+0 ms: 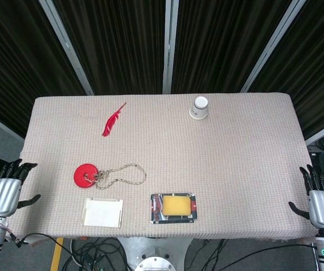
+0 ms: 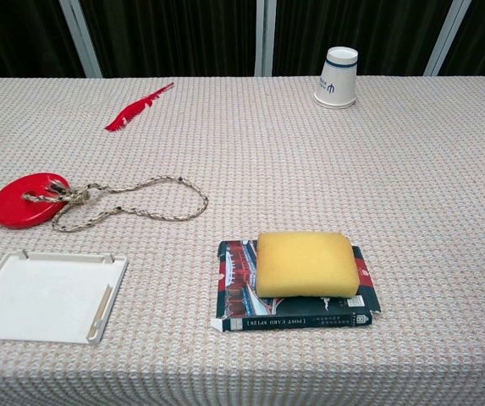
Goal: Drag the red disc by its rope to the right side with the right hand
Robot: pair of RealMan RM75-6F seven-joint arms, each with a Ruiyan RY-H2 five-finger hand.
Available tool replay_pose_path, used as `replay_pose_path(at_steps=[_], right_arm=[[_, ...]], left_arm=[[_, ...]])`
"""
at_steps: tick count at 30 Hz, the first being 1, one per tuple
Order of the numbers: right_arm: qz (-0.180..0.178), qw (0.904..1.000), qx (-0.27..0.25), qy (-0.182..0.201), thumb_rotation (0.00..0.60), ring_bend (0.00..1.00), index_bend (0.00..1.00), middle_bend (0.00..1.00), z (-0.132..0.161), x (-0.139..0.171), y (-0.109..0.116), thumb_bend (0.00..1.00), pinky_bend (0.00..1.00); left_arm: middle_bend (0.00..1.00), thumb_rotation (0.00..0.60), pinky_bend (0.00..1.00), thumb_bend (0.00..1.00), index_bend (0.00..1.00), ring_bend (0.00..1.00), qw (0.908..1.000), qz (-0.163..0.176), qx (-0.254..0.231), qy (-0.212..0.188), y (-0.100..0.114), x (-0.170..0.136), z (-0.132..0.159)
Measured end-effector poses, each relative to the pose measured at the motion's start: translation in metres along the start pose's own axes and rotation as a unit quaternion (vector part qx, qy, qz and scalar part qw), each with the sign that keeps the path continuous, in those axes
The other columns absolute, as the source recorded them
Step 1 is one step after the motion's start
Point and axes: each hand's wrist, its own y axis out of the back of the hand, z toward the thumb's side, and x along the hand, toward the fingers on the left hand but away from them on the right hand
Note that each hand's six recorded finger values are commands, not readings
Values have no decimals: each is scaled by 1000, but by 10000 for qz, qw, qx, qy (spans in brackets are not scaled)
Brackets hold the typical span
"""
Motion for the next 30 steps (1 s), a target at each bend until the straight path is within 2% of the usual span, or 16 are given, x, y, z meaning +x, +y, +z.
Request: replay_pose_path(at_steps=[10, 16, 19, 24, 30], right_arm=[[-17, 9997, 81, 251, 600, 0, 0, 0, 16, -9, 6, 69, 0], [16, 9971, 32, 754, 600, 0, 0, 0, 51, -25, 15, 69, 0], [108, 9932, 86, 1159, 600, 0, 0, 0, 79, -37, 16, 71, 0], [295, 9810, 244, 1900, 600, 0, 0, 0, 136, -57, 15, 74, 0], [502, 9558, 507, 2852, 600, 0, 0, 0, 221, -74, 7, 82, 0]], left_arm=[[217, 600, 145, 1, 204, 105, 10000, -2, -4, 30, 0, -1, -3], [217, 600, 145, 1, 204, 105, 10000, -1, 10, 5, 0, -1, -2], [218, 600, 145, 1, 204, 105, 10000, -7, 5, 42, -1, -1, -5], [217, 600, 145, 0, 204, 105, 10000, -18, 4, 94, -2, -3, -8], [217, 600, 145, 1, 204, 105, 9999, -41, -16, 156, -5, -5, -12]])
